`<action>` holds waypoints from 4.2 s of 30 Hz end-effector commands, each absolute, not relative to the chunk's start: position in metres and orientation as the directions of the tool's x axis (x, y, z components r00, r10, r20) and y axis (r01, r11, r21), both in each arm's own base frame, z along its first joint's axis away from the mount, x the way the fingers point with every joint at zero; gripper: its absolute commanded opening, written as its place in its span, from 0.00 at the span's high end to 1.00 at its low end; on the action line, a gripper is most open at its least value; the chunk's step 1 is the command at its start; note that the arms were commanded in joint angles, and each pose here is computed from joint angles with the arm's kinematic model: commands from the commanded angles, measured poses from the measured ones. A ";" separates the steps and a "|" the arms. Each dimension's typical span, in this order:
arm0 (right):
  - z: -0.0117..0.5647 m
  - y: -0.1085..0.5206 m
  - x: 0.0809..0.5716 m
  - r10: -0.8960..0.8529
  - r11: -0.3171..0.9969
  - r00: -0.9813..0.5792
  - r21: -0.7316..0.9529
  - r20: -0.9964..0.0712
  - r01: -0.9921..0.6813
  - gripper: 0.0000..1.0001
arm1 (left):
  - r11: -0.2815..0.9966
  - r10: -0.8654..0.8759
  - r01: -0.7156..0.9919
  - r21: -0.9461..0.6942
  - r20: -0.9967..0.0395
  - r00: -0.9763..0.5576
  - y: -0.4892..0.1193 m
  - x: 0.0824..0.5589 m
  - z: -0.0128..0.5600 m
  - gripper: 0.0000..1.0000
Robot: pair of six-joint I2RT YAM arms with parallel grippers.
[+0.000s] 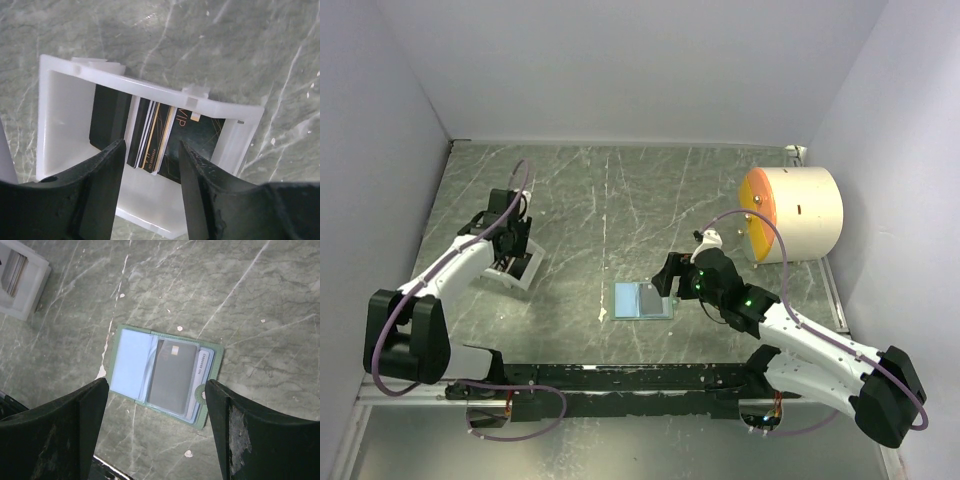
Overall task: Put the credit cards into the card holder
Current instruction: Move the storage box to the center of the board.
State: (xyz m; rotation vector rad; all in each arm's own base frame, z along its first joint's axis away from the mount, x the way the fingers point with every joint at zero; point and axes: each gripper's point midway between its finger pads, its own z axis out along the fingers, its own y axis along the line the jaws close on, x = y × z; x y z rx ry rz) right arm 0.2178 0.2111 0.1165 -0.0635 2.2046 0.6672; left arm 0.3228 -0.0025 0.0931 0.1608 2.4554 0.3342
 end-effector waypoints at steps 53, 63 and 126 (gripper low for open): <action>0.144 0.215 0.224 0.218 0.834 -0.618 0.472 -0.756 -0.284 0.22 | 0.716 0.470 0.014 0.698 -0.466 -0.750 0.078 0.361 0.081 0.46; 0.137 0.232 0.230 0.241 0.807 -0.644 0.518 -0.726 -0.282 0.26 | 0.748 0.449 0.028 0.663 -0.476 -0.756 0.078 0.365 0.074 0.53; 0.038 0.469 0.326 0.318 0.777 -0.771 0.617 -0.552 -0.121 0.68 | 0.999 -0.010 0.028 -0.036 -0.779 -0.626 -0.025 0.356 0.149 0.54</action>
